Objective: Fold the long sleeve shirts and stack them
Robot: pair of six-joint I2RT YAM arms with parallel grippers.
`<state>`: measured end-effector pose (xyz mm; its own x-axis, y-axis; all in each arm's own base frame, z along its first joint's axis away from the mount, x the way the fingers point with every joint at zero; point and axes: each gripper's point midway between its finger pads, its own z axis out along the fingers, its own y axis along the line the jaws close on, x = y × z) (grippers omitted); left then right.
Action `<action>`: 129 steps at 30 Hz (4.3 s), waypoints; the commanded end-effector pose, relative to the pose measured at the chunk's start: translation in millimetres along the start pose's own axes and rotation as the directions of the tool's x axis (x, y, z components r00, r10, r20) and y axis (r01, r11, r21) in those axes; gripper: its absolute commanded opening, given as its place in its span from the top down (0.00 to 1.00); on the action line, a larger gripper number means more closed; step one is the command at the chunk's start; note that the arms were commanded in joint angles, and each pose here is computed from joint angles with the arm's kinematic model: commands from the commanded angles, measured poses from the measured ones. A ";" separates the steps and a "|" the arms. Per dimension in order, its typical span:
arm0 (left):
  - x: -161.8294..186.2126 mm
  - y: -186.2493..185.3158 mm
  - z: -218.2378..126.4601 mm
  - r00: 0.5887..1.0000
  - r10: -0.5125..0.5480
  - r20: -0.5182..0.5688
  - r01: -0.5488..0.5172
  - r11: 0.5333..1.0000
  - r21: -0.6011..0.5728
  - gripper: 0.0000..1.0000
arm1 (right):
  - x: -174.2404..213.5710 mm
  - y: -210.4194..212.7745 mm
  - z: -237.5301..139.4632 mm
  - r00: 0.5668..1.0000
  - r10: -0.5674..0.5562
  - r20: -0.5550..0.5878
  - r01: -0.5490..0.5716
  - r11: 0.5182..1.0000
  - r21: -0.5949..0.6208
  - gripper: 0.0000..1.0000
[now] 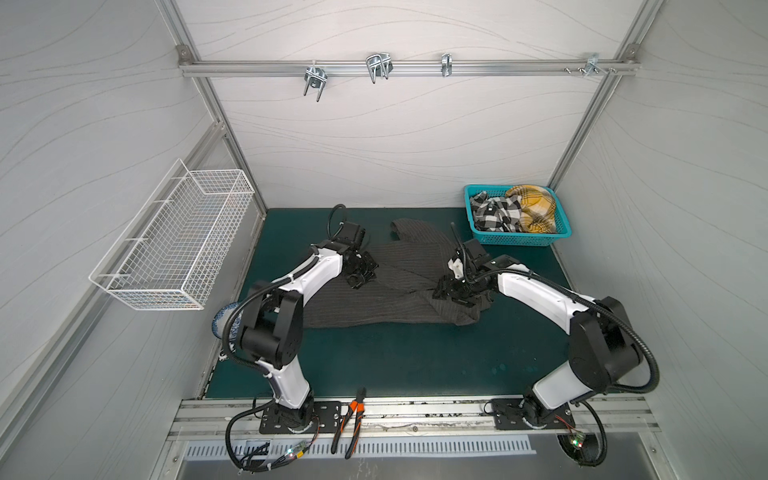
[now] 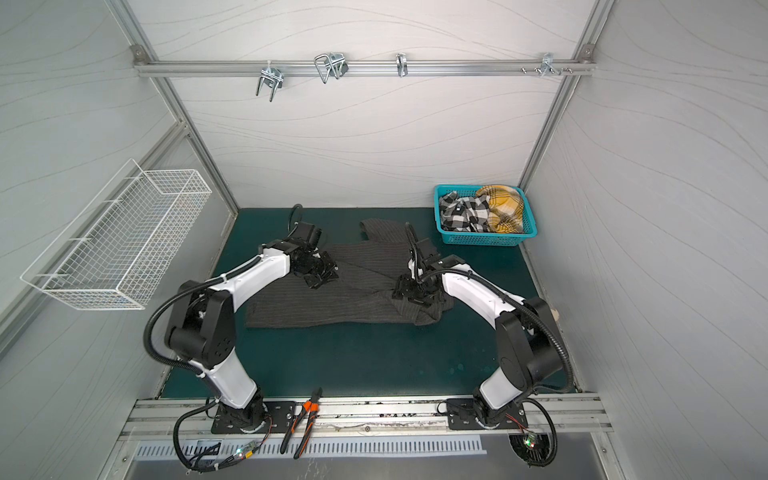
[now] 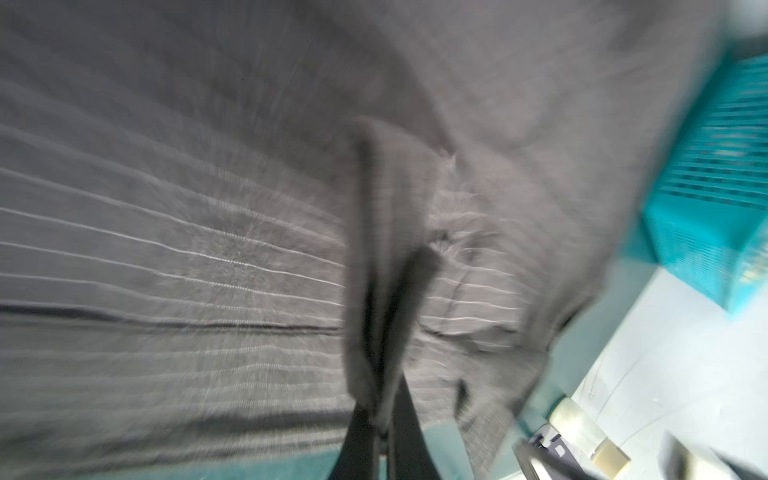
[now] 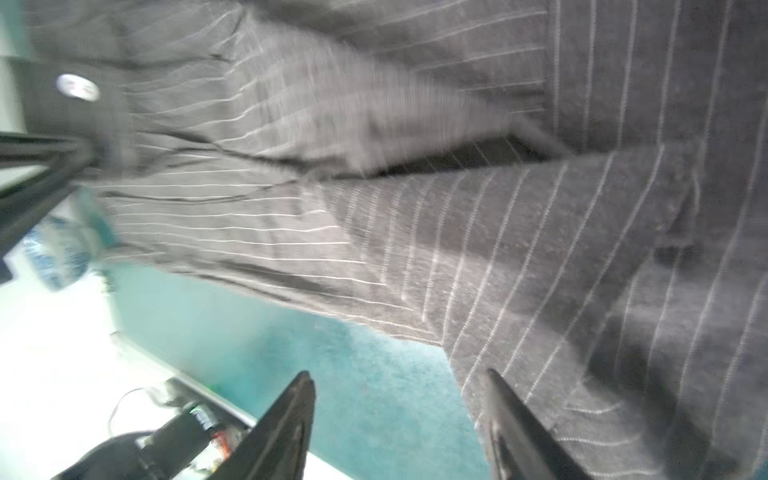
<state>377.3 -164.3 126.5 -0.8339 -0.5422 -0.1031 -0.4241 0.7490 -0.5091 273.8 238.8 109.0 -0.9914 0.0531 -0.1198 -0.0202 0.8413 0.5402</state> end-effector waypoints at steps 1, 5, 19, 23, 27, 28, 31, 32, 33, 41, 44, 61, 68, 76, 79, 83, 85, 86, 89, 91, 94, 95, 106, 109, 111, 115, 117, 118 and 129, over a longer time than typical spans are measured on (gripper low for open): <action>-34.7 -20.9 -73.4 0.962 0.153 0.227 -0.159 0.987 0.009 1.00 | 12.9 47.9 -11.8 0.997 0.043 -0.065 -0.056 0.972 -0.228 0.26; -53.2 -31.4 -112.0 0.937 0.134 0.322 -0.174 0.980 0.100 1.00 | 41.0 63.5 4.4 0.986 0.066 -0.156 -0.108 0.954 -0.281 0.14; -72.3 -80.1 -204.9 0.861 0.049 0.507 -0.270 0.887 0.374 1.00 | 1.1 5.2 18.2 0.941 0.315 -0.124 -0.338 0.899 -0.280 0.01; -66.1 -104.5 -234.4 0.845 0.038 0.533 -0.346 0.800 0.491 1.00 | -20.4 -10.0 20.2 0.903 0.416 -0.112 -0.430 0.853 -0.296 0.01; -64.0 -131.2 -263.8 0.829 0.032 0.559 -0.419 0.698 0.581 1.00 | -40.7 -21.3 24.0 0.863 0.495 -0.103 -0.500 0.806 -0.318 0.01; -61.8 -140.0 -271.5 0.828 0.039 0.560 -0.442 0.660 0.608 1.00 | -45.9 -24.2 24.0 0.848 0.520 -0.099 -0.521 0.787 -0.330 0.01; -54.2 -157.8 -283.3 0.833 0.065 0.549 -0.482 0.573 0.663 1.00 | -58.2 -30.2 19.9 0.808 0.582 -0.086 -0.567 0.732 -0.376 0.01; -53.2 -159.9 -284.8 0.834 0.069 0.548 -0.487 0.557 0.672 1.00 | -61.4 -31.7 17.1 0.796 0.599 -0.080 -0.578 0.715 -0.392 0.01; -51.7 -161.3 -286.0 0.833 0.074 0.548 -0.494 0.547 0.677 1.00 | -63.3 -33.3 14.8 0.787 0.612 -0.073 -0.585 0.704 -0.403 0.01; -41.7 -172.3 -298.3 0.822 0.100 0.560 -0.539 0.450 0.711 1.00 | -74.4 -57.6 5.6 0.704 0.710 -0.014 -0.644 0.629 -0.436 0.04; -40.8 -174.5 -299.3 0.821 0.107 0.561 -0.546 0.436 0.716 1.00 | -77.8 -61.4 9.6 0.678 0.735 -0.024 -0.665 0.599 -0.446 0.05; -44.7 -127.6 -241.2 0.869 0.123 0.480 -0.462 0.550 0.696 1.00 | -78.3 -72.1 23.4 0.642 0.764 -0.068 -0.708 0.556 -0.436 1.00; -72.4 48.5 -151.0 0.865 0.044 0.500 -0.118 0.986 0.116 1.00 | -78.3 -65.0 7.6 0.690 0.724 -0.001 -0.646 0.616 -0.452 1.00; -50.1 195.1 -55.7 0.903 -0.283 0.323 0.329 0.939 -0.100 1.00 | -26.4 -65.1 44.4 0.762 0.648 -0.005 -0.612 0.717 -0.334 1.00; -57.8 194.3 -38.8 0.905 -0.307 0.295 0.342 0.937 -0.072 1.00 | -17.7 -73.2 56.3 0.748 0.662 -0.035 -0.635 0.699 -0.329 1.00; -92.8 159.7 -42.3 0.904 -0.309 0.297 0.310 0.950 0.044 1.00 | -30.2 -65.7 48.9 0.761 0.648 -0.033 -0.615 0.704 -0.356 1.00; -114.9 142.1 -58.9 0.896 -0.291 0.336 0.281 0.956 0.081 1.00 | -38.9 -60.3 38.6 0.773 0.634 -0.014 -0.593 0.715 -0.369 1.00; -126.7 132.6 -70.9 0.888 -0.280 0.365 0.262 0.960 0.098 1.00 | -43.1 -57.4 32.1 0.782 0.624 -0.001 -0.578 0.723 -0.377 1.00; -152.2 117.0 -101.7 0.862 -0.236 0.449 0.209 0.972 0.109 1.00 | -50.2 -51.7 17.3 0.801 0.598 0.031 -0.542 0.745 -0.390 1.00; -162.1 115.6 -112.5 0.851 -0.210 0.482 0.181 0.978 0.107 1.00 | -50.3 -48.8 13.3 0.813 0.581 0.044 -0.521 0.758 -0.392 1.00; -159.9 138.8 -107.2 0.851 -0.216 0.478 0.205 0.976 0.076 1.00 | -41.0 -45.5 20.1 0.833 0.553 0.034 -0.500 0.778 -0.381 1.00; -155.1 150.9 -101.4 0.853 -0.237 0.466 0.234 0.970 0.065 1.00 | -36.5 -45.5 24.3 0.839 0.544 0.028 -0.496 0.783 -0.375 1.00; -44.1 250.8 -78.1 0.780 -0.513 0.358 0.580 0.807 -0.107 0.34 | 15.7 -58.8 74.7 0.873 0.482 -0.069 -0.479 0.826 -0.296 1.00; -27.3 243.0 -89.7 0.778 -0.530 0.336 0.592 0.798 -0.112 0.26 | 14.0 -56.0 76.0 0.881 0.467 -0.072 -0.466 0.832 -0.302 1.00; -15.8 236.9 -91.5 0.775 -0.554 0.305 0.606 0.788 -0.111 0.02 | 12.4 -53.5 75.3 0.889 0.453 -0.067 -0.451 0.840 -0.302 1.00; -2.2 236.2 -87.7 0.749 -0.606 0.267 0.651 0.748 -0.127 0.01 | 10.4 -51.2 73.0 0.893 0.446 -0.061 -0.442 0.843 -0.306 1.00; 2.4 240.5 -87.4 0.744 -0.614 0.263 0.662 0.730 -0.169 0.03 | 10.1 -49.2 72.2 0.893 0.445 -0.069 -0.444 0.842 -0.306 1.00; 5.0 243.3 -86.3 0.749 -0.609 0.261 0.659 0.727 -0.194 0.04 | 9.5 -47.8 71.7 0.893 0.444 -0.071 -0.443 0.842 -0.309 1.00; -5.0 242.7 -56.9 0.771 -0.600 0.213 0.636 0.732 -0.243 0.27 | 6.5 -36.1 55.6 0.895 0.436 -0.098 -0.445 0.850 -0.283 1.00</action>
<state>239.2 36.3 45.8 -0.3043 -0.9492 0.0805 -0.9361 0.2823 -0.2099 278.5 237.1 30.0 -0.9025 0.3819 0.1992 0.3906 0.5304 0.7524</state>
